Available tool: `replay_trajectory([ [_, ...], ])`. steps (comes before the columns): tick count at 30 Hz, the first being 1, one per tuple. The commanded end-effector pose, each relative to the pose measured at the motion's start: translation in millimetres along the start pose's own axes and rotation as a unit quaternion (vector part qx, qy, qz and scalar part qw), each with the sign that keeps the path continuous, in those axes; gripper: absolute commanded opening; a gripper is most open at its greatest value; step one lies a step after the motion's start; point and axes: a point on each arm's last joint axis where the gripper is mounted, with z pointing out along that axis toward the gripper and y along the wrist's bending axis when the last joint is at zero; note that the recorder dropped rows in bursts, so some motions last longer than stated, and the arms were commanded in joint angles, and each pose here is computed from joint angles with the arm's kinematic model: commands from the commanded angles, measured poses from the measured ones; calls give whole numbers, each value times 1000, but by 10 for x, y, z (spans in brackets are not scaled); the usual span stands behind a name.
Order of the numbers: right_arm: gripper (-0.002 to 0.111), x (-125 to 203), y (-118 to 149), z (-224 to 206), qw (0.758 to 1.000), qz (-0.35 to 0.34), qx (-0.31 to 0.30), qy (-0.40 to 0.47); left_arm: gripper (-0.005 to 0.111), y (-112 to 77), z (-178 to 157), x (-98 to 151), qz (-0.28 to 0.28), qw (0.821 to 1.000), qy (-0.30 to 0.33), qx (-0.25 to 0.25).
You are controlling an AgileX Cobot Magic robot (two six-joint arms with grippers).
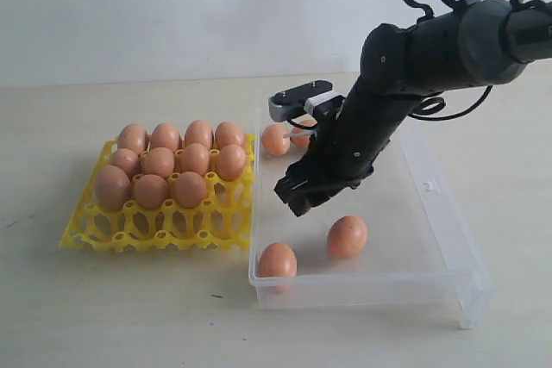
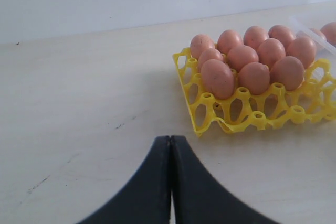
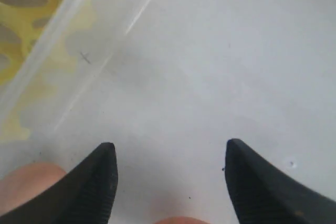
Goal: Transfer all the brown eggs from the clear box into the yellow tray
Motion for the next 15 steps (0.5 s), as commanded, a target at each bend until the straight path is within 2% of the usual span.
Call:
replay_trajectory([
  [1,58,-88,116,-198,997,-53,29,-45,0,0,-9,-22,2,1000,-9,1],
  [4,58,-111,197,-278,990,-94,55,-91,0,0,-9,-22,2,1000,-9,1],
  [7,58,-118,217,-340,981,-97,79,-150,0,0,-9,-22,2,1000,-9,1],
  [11,58,-101,187,-376,983,-19,72,-168,0,0,-9,-22,2,1000,-9,1],
  [15,58,-39,-27,-360,984,68,70,-149,0,0,-9,-22,2,1000,-9,1],
])
